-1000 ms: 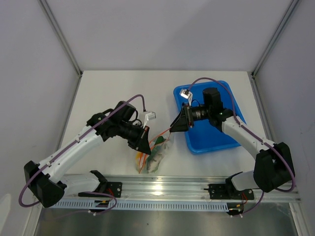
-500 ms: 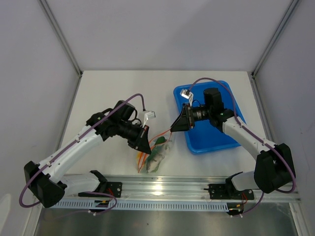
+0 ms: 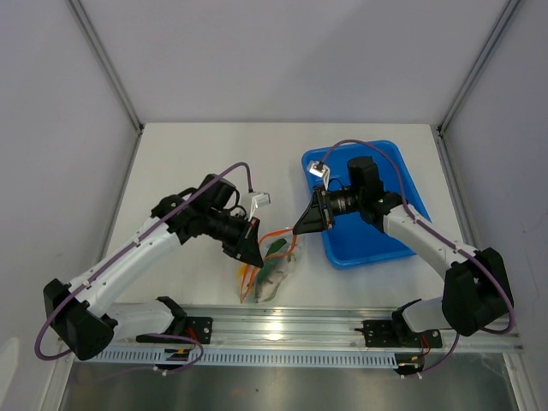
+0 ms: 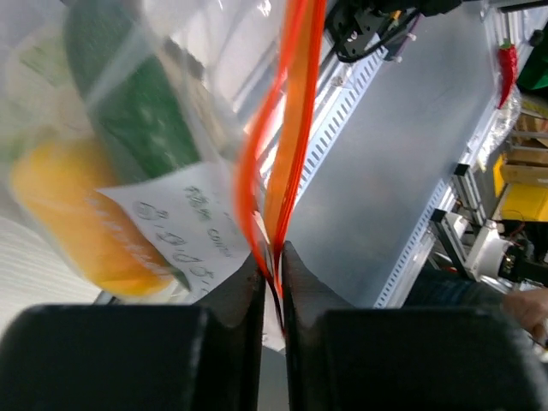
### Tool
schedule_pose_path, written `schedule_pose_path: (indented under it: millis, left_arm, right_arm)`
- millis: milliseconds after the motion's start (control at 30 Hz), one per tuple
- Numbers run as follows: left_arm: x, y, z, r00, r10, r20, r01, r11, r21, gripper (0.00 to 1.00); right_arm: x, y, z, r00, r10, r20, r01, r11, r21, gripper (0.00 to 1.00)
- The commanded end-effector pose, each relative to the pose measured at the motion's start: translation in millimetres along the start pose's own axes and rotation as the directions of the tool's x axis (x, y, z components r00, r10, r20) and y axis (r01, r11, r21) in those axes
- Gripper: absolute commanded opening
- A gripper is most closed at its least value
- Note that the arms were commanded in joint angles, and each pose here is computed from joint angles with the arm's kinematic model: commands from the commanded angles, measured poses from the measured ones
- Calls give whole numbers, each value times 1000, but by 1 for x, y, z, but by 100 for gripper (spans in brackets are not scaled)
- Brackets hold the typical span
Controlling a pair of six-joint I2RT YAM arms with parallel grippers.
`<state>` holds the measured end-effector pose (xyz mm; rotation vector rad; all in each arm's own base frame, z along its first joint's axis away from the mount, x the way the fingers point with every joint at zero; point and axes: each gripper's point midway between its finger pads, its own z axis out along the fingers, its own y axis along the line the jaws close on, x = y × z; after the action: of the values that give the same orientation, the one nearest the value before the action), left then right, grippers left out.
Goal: Place the food in the zip-top bag and seal the zipper
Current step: Zip the zipper food storage bag at the center of the board.
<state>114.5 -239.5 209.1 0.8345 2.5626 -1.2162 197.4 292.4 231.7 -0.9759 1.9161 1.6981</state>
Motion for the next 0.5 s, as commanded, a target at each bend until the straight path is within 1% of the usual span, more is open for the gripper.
schedule_pose_path:
  millis: [0,33,67,167,300,333,367,400,467]
  left_arm:
    - [-28,-2,-13,992,91,91,-87,995,-54,14]
    - [-29,-1,-14,991,94,95,-88,994,-68,19]
    - [-32,-1,-16,989,102,105,-94,992,-79,29]
    - [-51,-6,-28,970,163,178,-140,981,-131,49]
    - [-76,-2,-39,939,252,234,-185,944,-274,63]
    - [-86,-5,-43,926,278,256,-200,935,-292,66]
    - [-89,-5,-43,923,288,255,-206,930,-305,72]
    - [-91,-5,-42,920,302,251,-216,923,-318,75]
    - [-101,-4,-40,912,333,240,-232,900,-369,77]
  right_arm:
    - [-10,5,4,1000,7,4,-7,1000,-1,0]
    - [-14,6,5,1000,15,5,-15,1000,5,0]
    - [-14,6,6,999,35,-1,-35,999,3,0]
    - [-20,9,9,995,96,-13,-96,995,6,0]
    - [-28,7,12,984,175,-18,-175,984,22,0]
    - [-28,7,12,980,200,-22,-199,980,27,0]
    - [-30,7,13,977,214,-22,-214,976,29,0]
    - [-34,6,14,973,231,-21,-230,973,33,0]
    - [-37,6,15,955,296,-22,-295,955,43,0]
